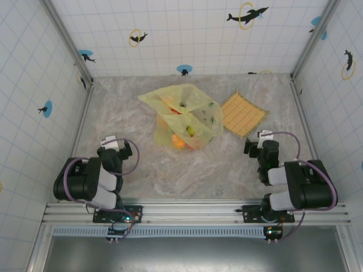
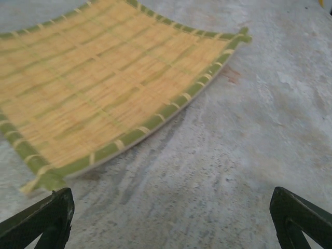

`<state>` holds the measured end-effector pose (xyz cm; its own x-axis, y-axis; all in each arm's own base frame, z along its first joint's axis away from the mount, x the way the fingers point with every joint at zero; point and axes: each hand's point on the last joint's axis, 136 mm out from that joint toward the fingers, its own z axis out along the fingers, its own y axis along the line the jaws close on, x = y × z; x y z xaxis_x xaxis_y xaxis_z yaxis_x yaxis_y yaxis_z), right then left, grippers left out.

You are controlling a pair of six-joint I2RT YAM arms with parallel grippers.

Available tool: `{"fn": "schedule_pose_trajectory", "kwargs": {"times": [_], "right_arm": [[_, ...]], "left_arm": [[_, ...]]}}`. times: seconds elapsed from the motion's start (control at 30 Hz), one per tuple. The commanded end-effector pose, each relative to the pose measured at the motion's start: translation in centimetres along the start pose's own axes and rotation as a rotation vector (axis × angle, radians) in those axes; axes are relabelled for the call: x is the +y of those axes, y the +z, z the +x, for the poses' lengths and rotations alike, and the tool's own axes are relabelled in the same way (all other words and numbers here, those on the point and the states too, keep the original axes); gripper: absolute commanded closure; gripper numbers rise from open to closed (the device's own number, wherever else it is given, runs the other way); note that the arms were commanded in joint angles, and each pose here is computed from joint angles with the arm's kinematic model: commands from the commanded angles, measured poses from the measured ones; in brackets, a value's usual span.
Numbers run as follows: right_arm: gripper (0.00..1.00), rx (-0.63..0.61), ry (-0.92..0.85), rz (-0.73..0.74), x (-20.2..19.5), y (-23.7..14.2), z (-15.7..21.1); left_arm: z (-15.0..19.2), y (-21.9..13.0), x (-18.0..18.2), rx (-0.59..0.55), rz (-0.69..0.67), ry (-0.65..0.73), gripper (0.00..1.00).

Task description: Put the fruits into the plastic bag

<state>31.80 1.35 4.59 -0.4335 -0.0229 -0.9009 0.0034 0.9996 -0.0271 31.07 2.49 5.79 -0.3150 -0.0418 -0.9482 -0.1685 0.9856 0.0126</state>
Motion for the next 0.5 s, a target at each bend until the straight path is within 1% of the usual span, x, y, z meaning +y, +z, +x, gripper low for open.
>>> {"fn": "schedule_pose_trajectory", "kwargs": {"times": [0.0,0.03,0.1,0.17,0.3,0.47], "right_arm": [[0.01,-0.082,0.001,-0.043,0.3,-0.7,-0.8],[0.01,-0.092,0.017,-0.048,0.2,-0.8,-0.6],[0.01,-0.119,0.062,-0.033,-0.6,-1.1,-0.6],[0.01,-0.133,0.106,-0.030,-1.2,-1.6,-0.5],[0.01,-0.106,0.105,-0.025,-1.2,-1.1,-0.2],[0.01,-0.107,0.102,-0.020,-1.2,-1.1,-0.2]], "left_arm": [[-0.2,-0.1,-1.0,-0.008,0.084,-0.019,0.03],[-0.6,0.0,-0.9,-0.029,0.084,-0.030,0.03],[0.0,0.0,-0.9,0.002,0.085,-0.025,0.03],[-0.2,-0.1,-0.8,-0.008,0.083,-0.027,0.02],[-0.1,0.0,-0.8,-0.003,0.084,-0.027,0.03],[0.0,-0.1,-0.8,-0.002,0.082,-0.026,0.02]]}}
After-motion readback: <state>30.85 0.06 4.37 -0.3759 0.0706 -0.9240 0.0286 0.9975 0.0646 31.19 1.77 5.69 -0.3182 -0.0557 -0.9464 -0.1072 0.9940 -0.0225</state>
